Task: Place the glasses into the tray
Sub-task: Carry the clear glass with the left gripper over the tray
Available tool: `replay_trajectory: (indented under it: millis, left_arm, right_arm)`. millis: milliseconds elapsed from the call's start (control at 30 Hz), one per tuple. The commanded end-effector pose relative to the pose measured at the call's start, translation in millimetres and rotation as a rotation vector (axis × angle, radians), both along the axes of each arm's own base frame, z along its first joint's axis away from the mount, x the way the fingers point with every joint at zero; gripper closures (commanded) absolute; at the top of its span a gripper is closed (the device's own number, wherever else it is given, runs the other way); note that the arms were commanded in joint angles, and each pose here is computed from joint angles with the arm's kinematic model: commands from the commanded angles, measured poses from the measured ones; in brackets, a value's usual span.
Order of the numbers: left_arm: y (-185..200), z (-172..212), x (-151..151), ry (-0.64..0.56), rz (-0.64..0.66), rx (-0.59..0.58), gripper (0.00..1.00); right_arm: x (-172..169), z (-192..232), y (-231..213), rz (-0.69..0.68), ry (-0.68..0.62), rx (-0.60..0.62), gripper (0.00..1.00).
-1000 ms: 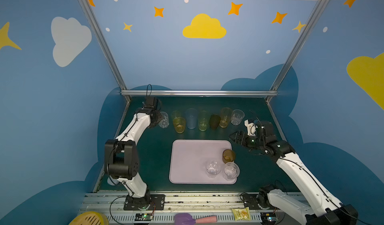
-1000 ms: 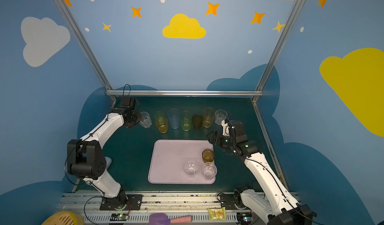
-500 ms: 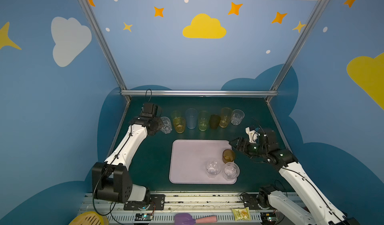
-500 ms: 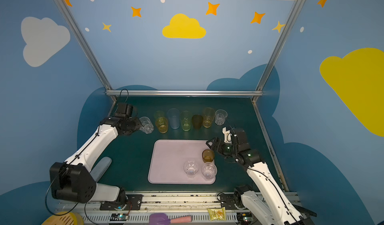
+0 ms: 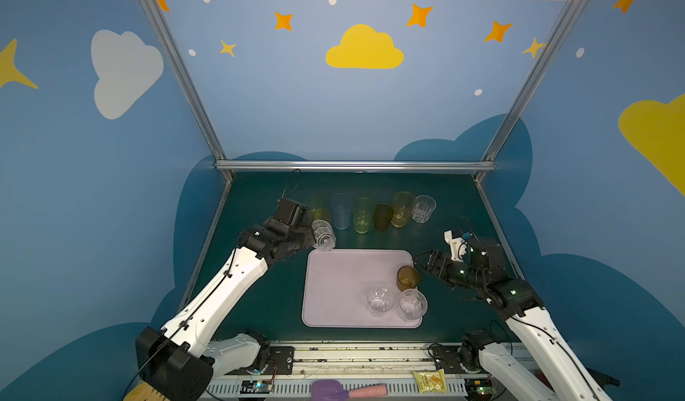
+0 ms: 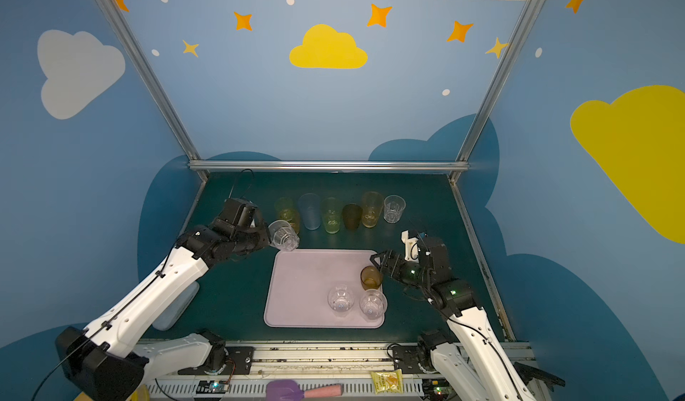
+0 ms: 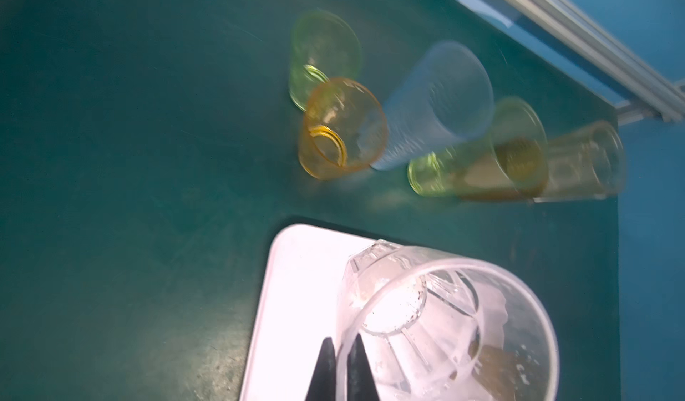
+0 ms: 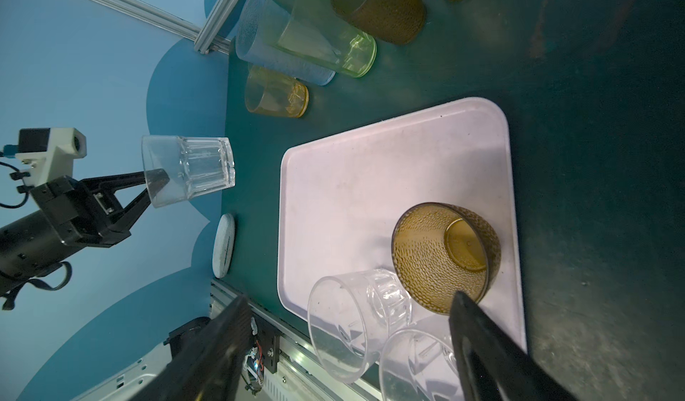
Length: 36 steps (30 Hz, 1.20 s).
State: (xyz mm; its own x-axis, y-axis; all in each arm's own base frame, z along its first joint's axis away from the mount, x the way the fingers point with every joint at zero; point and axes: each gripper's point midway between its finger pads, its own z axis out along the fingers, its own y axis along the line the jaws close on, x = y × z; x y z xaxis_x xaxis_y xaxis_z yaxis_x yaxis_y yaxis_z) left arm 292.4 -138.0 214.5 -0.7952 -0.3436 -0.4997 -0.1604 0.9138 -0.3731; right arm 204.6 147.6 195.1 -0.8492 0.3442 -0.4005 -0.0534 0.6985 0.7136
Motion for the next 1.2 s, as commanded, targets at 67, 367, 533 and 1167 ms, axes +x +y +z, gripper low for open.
replay_trajectory:
  millis: [67,367,533,1167]
  left_arm:
    - [-25,-6,-6,0.001,-0.037,-0.001,0.96]
    - [-77,-17,-9,0.022,-0.152,0.048,0.96]
    - [-91,-28,-10,0.038,-0.195,0.086,0.96]
    - [-142,-74,-23,0.125,-0.285,0.133,0.96]
  right_arm:
    - [-7,-7,-5,-0.020,-0.004,0.011,0.17]
    - [-16,1,-4,0.001,-0.046,0.041,0.17]
    - [-22,-4,-8,-0.013,-0.040,0.036,0.17]
    - [-34,-11,-14,-0.043,-0.033,0.048,0.17]
